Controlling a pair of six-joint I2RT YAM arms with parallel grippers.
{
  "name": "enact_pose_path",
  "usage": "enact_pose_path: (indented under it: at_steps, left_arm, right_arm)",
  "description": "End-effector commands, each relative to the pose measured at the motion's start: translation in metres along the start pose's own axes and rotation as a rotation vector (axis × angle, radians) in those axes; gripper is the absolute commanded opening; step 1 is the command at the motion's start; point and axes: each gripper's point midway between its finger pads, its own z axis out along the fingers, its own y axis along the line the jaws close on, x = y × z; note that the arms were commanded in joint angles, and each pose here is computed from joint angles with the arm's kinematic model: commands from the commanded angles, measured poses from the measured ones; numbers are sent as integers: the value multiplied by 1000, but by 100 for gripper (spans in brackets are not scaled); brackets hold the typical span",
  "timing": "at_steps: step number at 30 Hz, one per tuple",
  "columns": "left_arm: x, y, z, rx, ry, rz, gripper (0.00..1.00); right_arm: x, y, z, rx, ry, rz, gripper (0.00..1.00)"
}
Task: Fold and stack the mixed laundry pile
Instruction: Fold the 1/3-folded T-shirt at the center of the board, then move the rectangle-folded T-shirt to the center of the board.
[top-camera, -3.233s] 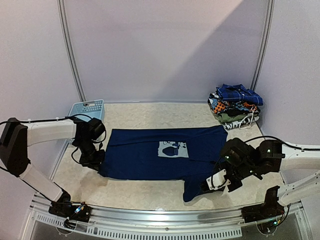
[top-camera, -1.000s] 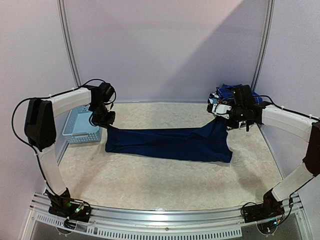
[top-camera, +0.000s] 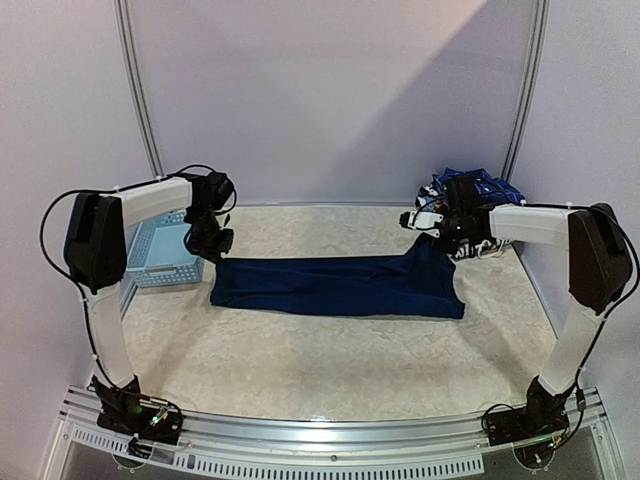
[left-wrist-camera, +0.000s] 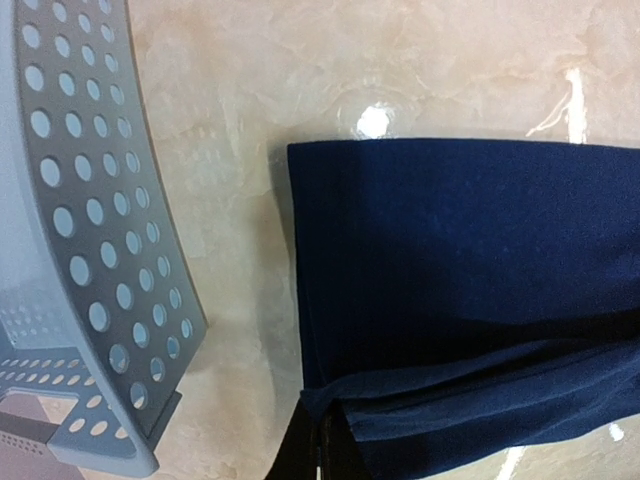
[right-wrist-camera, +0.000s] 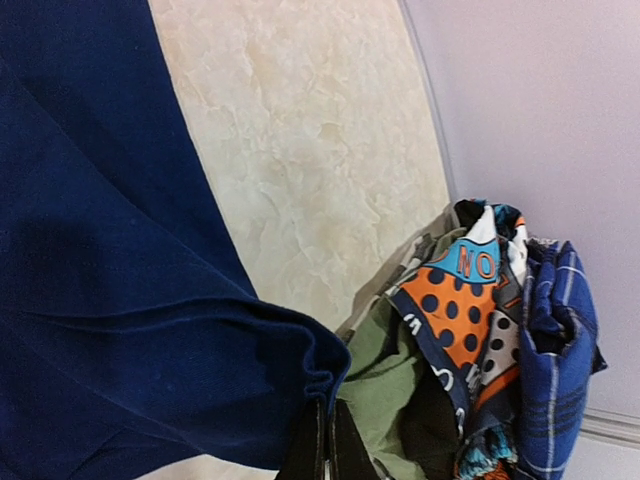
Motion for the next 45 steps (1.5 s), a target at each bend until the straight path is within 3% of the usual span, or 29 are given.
enact_pose_path:
  at_steps: [1,2,6,11,14,19,21,24,32,37,42,45]
  left_arm:
    - [-3,6,9,-5,25,-10,1]
    - [-3,6,9,-5,26,-12,5]
    - [-12,10,-7,-12,-47,-40,35]
    - [2,6,-47,61,-134,-64,46]
    - [31,-2,-45,140,-106,-86,49]
    - [76,-22,-30,290,-98,-142,52]
    - [83,-25,-26,301,-120,-144,54]
    - [86,-25,-19,289,-148,-141,55]
    - [78,-21,-1,239,-239,-150,58]
    - [70,-18,13,196,-221,-166,58]
    - [65,-14,24,176,-198,-170,58]
    - [64,-14,30,182,-183,-178,57]
  right_arm:
    - [1,-6,12,10,8,35,1]
    - [2,-5,14,5,12,38,3]
    - [1,-16,15,9,41,126,33]
    - [-2,-35,-22,1,26,281,50]
    - [0,-23,-55,-136,-12,386,55]
    - [23,47,-101,-582,-4,609,58]
    - [37,85,-114,-739,43,629,59]
    - [58,127,-119,-818,103,589,62]
    - [83,162,-104,-867,157,572,60]
    - [83,167,-84,-913,161,598,53]
    - [83,168,-72,-918,164,603,42]
    - [83,168,-71,-937,164,612,30]
